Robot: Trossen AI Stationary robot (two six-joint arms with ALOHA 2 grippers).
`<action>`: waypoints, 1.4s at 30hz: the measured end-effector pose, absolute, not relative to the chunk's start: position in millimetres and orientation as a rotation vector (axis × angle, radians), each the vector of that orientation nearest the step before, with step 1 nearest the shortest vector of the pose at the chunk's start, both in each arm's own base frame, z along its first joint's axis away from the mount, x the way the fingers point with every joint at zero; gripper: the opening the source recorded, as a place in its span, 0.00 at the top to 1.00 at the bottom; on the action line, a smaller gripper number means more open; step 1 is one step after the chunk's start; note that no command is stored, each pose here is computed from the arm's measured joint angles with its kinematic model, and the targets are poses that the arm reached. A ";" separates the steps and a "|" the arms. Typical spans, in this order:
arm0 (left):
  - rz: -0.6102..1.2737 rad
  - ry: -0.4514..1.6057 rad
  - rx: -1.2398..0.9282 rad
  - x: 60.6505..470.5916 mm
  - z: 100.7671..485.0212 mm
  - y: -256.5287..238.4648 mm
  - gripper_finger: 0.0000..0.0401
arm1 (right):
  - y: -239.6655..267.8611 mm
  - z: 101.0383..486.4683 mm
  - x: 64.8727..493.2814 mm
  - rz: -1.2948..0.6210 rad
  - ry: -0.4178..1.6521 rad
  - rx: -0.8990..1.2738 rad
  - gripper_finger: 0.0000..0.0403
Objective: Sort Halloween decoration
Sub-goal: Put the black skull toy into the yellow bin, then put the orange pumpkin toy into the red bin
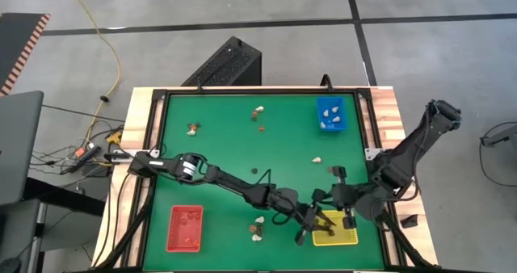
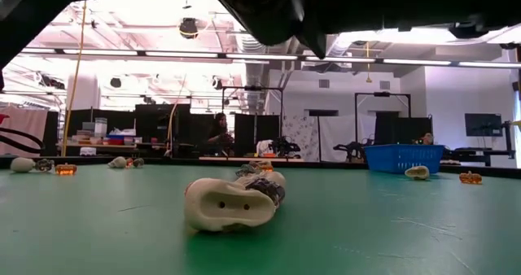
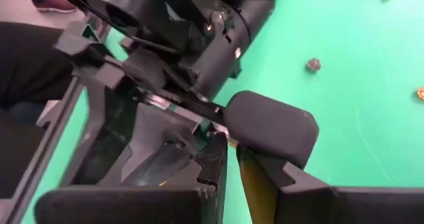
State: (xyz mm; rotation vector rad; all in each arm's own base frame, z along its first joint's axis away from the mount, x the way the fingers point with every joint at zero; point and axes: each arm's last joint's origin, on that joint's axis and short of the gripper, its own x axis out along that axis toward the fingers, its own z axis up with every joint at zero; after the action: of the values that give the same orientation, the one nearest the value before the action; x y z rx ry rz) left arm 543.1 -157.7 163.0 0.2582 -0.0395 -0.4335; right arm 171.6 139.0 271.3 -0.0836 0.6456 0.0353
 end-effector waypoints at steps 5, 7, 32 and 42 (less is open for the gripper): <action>-0.396 0.035 0.241 543.7 157.7 -155.0 0.78 | 138.4 271.0 167.2 0.027 0.656 -0.113 0.81; -0.397 0.060 0.237 543.5 155.4 -154.9 0.74 | 138.3 270.0 165.4 0.024 0.667 -0.128 0.81; -0.163 0.967 0.317 409.5 285.7 -94.3 0.68 | 120.1 263.8 165.9 -0.150 0.746 -0.068 0.81; 0.115 0.833 0.103 273.5 257.4 -55.9 0.76 | 114.6 260.9 188.0 -0.090 0.609 -0.176 0.81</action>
State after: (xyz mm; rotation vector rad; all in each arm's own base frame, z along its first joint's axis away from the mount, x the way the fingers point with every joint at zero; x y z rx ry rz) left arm 273.5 -55.9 257.4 0.1030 0.8333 0.1148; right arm 188.0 114.6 260.9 -0.1757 0.6091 -0.0899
